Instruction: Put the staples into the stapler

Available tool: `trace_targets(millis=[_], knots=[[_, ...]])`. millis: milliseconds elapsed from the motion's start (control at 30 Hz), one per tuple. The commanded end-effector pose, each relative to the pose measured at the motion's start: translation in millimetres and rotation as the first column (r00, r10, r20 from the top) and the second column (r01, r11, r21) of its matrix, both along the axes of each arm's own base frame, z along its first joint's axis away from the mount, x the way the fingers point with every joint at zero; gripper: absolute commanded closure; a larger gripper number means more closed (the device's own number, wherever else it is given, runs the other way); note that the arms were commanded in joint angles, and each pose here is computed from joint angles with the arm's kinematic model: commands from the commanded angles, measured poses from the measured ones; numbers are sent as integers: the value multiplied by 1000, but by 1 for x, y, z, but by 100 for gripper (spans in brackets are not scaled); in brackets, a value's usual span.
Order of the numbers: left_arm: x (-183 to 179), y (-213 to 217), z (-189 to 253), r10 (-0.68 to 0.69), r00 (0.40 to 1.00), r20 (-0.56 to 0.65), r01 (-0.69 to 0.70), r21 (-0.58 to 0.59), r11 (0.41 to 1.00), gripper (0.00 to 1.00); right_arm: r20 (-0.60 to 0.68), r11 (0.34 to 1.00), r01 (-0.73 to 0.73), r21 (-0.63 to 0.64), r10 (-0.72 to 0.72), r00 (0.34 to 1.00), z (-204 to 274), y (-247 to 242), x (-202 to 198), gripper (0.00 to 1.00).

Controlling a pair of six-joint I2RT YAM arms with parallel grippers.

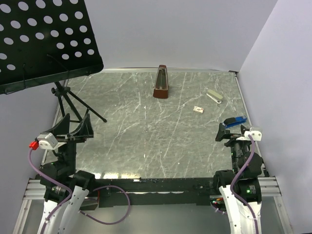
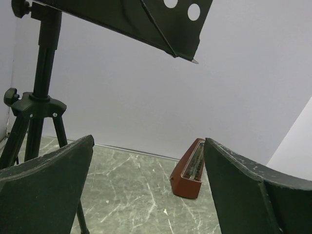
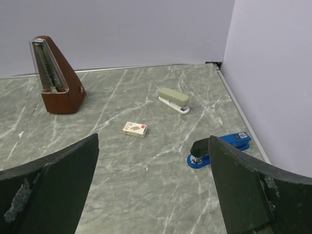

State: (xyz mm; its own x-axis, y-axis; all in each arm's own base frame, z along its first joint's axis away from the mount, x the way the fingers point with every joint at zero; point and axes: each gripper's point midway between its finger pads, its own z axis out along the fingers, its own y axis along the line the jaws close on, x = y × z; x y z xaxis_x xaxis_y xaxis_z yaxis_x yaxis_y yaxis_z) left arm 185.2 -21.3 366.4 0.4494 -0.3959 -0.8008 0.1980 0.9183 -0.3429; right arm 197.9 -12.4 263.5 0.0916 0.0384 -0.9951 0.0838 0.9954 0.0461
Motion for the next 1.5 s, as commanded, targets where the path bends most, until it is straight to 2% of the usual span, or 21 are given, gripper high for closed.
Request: trace_targets(millis=[0, 67, 133, 300, 433, 567, 633, 733, 767, 833, 867, 933, 967, 1033, 1067, 1133, 1267, 1300, 1367, 1433, 1467], knots=[[-39, 21, 25, 27, 993, 116, -13, -123, 992, 1, 278, 996, -15, 93, -11, 961, 55, -3, -50, 0], [-39, 34, 21, 82, 993, 85, -65, -184, 981, 1, 260, 993, -30, 110, 0, 966, 56, 0, -50, 0], [-37, 40, 13, 103, 994, 39, -92, -219, 971, 1, 216, 981, -11, 193, -31, 976, 58, -4, -45, 0], [-41, 51, -1, 122, 992, -32, -126, -325, 937, 1, 9, 952, 7, 306, -11, 1000, 39, 6, -17, 0], [-41, 52, -15, 108, 989, -102, -137, -345, 929, 0, -111, 945, -67, 321, 107, 988, 25, 29, 8, 0], [-32, 36, -28, 50, 987, -152, -90, -268, 959, 1, -316, 924, -94, 370, 221, 923, -14, 53, 43, 0], [-25, 23, -32, 0, 985, -174, -40, -224, 974, 1, -359, 915, -107, 388, 257, 897, -16, 60, 55, 0], [-17, 6, -32, -63, 984, -166, 32, -183, 983, 1, -454, 913, -115, 391, 300, 839, -25, 70, 82, 0], [-17, 3, -31, -76, 984, -160, 48, -170, 984, 1, -519, 916, -88, 391, 299, 801, -43, 71, 95, 0], [-15, 0, -31, -81, 985, -154, 58, -147, 987, 1, -557, 923, -52, 381, 274, 784, -40, 68, 111, 0], [-15, 0, -30, -76, 985, -152, 55, -141, 988, 1, -627, 932, -32, 362, 269, 731, -61, 68, 123, 0], [-15, 2, -31, -64, 986, -152, 45, -128, 991, 1, -658, 941, -2, 338, 238, 715, -61, 64, 142, 0], [-15, 2, -31, -64, 987, -151, 46, -125, 991, 1, -716, 945, 36, 324, 221, 662, -84, 62, 153, 0], [-15, 1, -30, -67, 987, -146, 49, -125, 991, 1, -745, 953, 86, 292, 170, 646, -84, 55, 170, 0], [-14, 1, -30, -66, 987, -146, 48, -126, 991, 1, -787, 951, 130, 280, 150, 598, -105, 54, 179, 0], [-13, 2, -31, -59, 987, -147, 41, -125, 991, 1, -799, 953, 150, 265, 129, 588, -108, 56, 195, 0], [-12, 1, -32, -60, 987, -147, 42, -121, 992, 1, -864, 956, 256, 145, -4, 503, -147, 50, 218, 0], [-12, 1, -32, -62, 987, -150, 45, -119, 992, 1, -864, 955, 258, 143, -6, 504, -148, 53, 226, 0], [-12, 0, -32, -64, 987, -150, 46, -119, 992, 1, -891, 951, 281, 126, -16, 454, -170, 55, 230, 0], [-13, 0, -32, -66, 987, -145, 49, -119, 992, 1, -895, 949, 294, 117, -27, 445, -175, 57, 238, 0], [-13, 0, -31, -68, 987, -142, 51, -119, 992, 0, -910, 945, 312, 100, -40, 414, -188, 57, 238, 0]])
